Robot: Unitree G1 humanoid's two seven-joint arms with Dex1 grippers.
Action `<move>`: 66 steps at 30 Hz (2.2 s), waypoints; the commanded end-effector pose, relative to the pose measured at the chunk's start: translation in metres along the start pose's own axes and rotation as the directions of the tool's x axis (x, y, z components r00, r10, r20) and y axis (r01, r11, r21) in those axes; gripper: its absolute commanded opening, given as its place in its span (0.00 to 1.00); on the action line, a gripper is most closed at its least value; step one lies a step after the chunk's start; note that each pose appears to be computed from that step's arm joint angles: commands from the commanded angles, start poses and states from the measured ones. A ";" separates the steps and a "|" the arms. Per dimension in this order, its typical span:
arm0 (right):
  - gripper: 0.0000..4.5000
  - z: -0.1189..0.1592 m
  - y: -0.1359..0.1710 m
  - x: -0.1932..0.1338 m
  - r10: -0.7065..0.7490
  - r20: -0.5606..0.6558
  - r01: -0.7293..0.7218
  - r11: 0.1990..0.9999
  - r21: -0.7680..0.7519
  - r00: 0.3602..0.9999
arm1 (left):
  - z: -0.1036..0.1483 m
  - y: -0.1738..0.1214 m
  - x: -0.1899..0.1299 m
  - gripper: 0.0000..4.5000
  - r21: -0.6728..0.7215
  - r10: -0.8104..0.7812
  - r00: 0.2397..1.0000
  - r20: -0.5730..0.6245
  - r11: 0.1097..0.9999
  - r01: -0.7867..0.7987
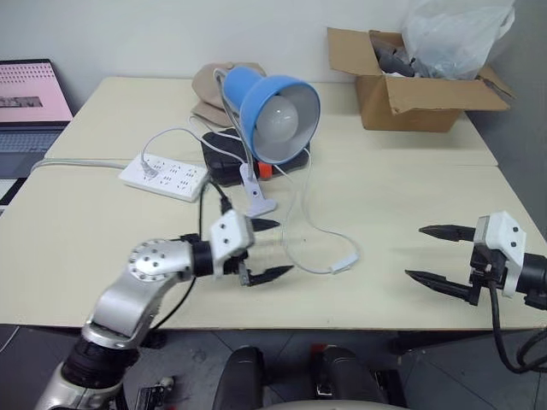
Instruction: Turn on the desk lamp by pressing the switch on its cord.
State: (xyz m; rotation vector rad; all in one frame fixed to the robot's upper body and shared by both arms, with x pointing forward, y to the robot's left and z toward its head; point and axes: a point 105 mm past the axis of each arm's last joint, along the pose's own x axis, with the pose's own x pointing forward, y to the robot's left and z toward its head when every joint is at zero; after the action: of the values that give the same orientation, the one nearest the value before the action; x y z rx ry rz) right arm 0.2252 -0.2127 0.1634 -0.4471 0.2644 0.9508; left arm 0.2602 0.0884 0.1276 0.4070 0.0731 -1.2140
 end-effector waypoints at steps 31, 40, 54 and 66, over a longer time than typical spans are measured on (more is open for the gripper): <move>1.00 0.011 0.021 -0.013 -0.035 -0.061 0.035 0.999 0.013 0.998 | -0.030 -0.014 0.110 0.88 0.006 -0.056 0.998 -0.031 0.998 0.056; 1.00 0.014 0.021 -0.011 -0.042 -0.058 0.042 0.999 0.002 0.997 | -0.032 -0.012 0.112 0.47 0.017 -0.055 0.998 -0.039 0.998 0.056; 1.00 0.022 0.022 -0.005 -0.029 -0.040 0.027 0.999 -0.034 0.999 | -0.020 0.000 0.100 0.09 0.037 -0.066 0.998 -0.011 0.997 0.067; 1.00 0.053 0.036 0.047 0.163 0.028 -0.161 0.985 -0.057 0.986 | -0.004 0.042 0.020 0.09 0.003 -0.034 0.998 -0.059 0.999 0.035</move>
State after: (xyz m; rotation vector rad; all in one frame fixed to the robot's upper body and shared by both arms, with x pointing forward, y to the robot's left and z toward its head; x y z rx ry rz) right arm 0.2207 -0.1425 0.1837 -0.4793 0.2345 1.1039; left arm 0.3118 0.0821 0.1093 0.4791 0.1762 -1.2088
